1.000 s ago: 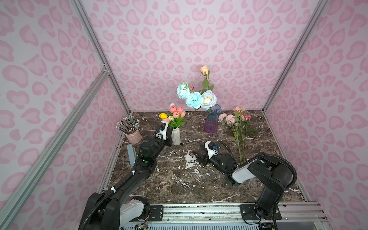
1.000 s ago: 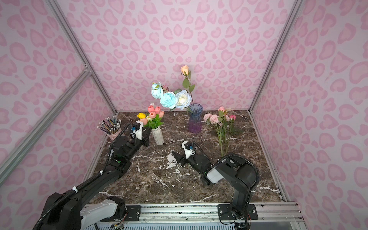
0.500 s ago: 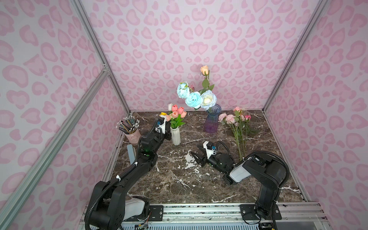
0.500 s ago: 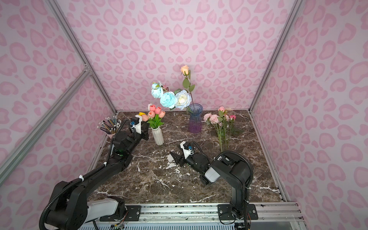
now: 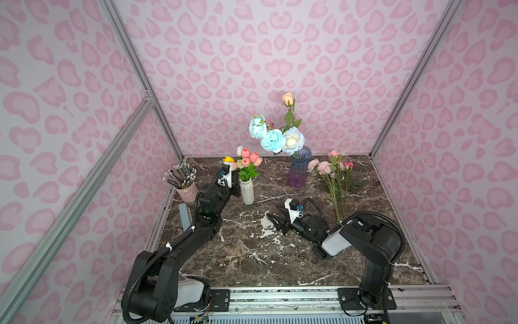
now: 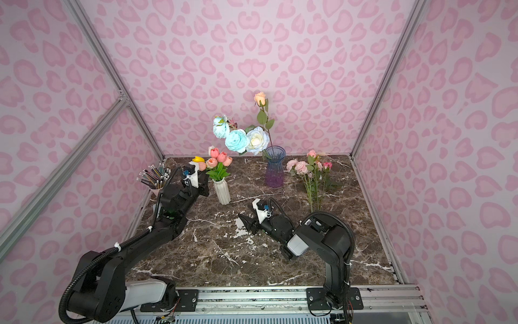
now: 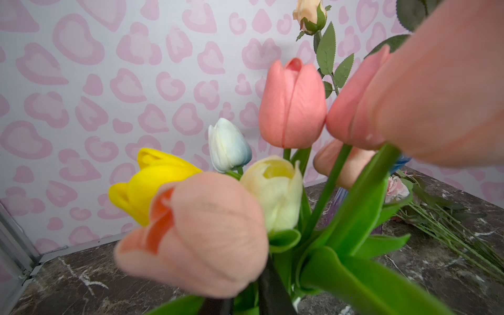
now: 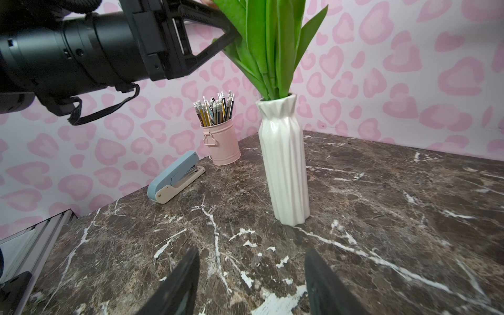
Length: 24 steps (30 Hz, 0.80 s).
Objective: Pick out pink flowers from the vase
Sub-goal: Pick up the flower from the vase.
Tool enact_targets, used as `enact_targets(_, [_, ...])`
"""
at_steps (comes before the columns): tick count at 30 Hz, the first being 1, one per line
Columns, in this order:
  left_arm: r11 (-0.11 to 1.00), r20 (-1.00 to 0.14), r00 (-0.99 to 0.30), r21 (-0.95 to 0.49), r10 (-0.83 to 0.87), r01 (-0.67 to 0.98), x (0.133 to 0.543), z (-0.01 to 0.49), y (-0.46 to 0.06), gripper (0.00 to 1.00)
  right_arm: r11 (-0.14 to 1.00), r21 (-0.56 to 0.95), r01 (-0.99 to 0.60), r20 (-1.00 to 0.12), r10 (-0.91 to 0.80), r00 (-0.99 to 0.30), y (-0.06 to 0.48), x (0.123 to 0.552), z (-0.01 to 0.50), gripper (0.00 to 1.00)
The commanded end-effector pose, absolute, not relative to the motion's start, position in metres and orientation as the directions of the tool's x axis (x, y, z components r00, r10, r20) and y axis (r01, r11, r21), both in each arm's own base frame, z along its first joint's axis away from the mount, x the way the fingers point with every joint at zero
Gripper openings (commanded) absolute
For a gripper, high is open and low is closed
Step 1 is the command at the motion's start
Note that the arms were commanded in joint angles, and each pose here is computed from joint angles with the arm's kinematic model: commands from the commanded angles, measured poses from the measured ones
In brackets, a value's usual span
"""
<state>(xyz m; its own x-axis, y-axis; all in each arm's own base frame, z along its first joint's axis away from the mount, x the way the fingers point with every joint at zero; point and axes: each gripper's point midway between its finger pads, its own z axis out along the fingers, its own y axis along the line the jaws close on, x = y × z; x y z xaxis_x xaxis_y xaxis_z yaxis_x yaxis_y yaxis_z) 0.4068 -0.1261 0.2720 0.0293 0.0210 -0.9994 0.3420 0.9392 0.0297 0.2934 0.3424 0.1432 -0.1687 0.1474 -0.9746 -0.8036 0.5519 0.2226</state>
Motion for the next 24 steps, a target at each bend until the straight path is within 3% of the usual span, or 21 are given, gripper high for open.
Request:
enact_targets(1, [0.941, -0.995, 0.1, 0.022, -0.012, 0.337, 0.408, 0.294, -0.124, 0.17, 0.536, 0.219, -0.815, -0.974, 0.163, -0.155, 0.345, 0.293, 0.147, 0.6])
enact_targets(6, [0.945, -0.993, 0.109, 0.006, -0.031, 0.327, 0.41, 0.3, -0.12, 0.16, 0.529, 0.219, -0.82, -0.975, 0.156, -0.16, 0.348, 0.293, 0.146, 0.59])
enact_targets(14, [0.948, -0.992, 0.118, -0.014, -0.054, 0.318, 0.411, 0.307, -0.116, 0.22, 0.519, 0.22, -0.826, -0.975, 0.145, -0.169, 0.352, 0.292, 0.143, 0.57])
enact_targets(24, [0.949, -0.987, 0.135, -0.04, -0.086, 0.312, 0.41, 0.315, -0.11, 0.07, 0.511, 0.222, -0.83, -0.975, 0.133, -0.179, 0.355, 0.292, 0.138, 0.55])
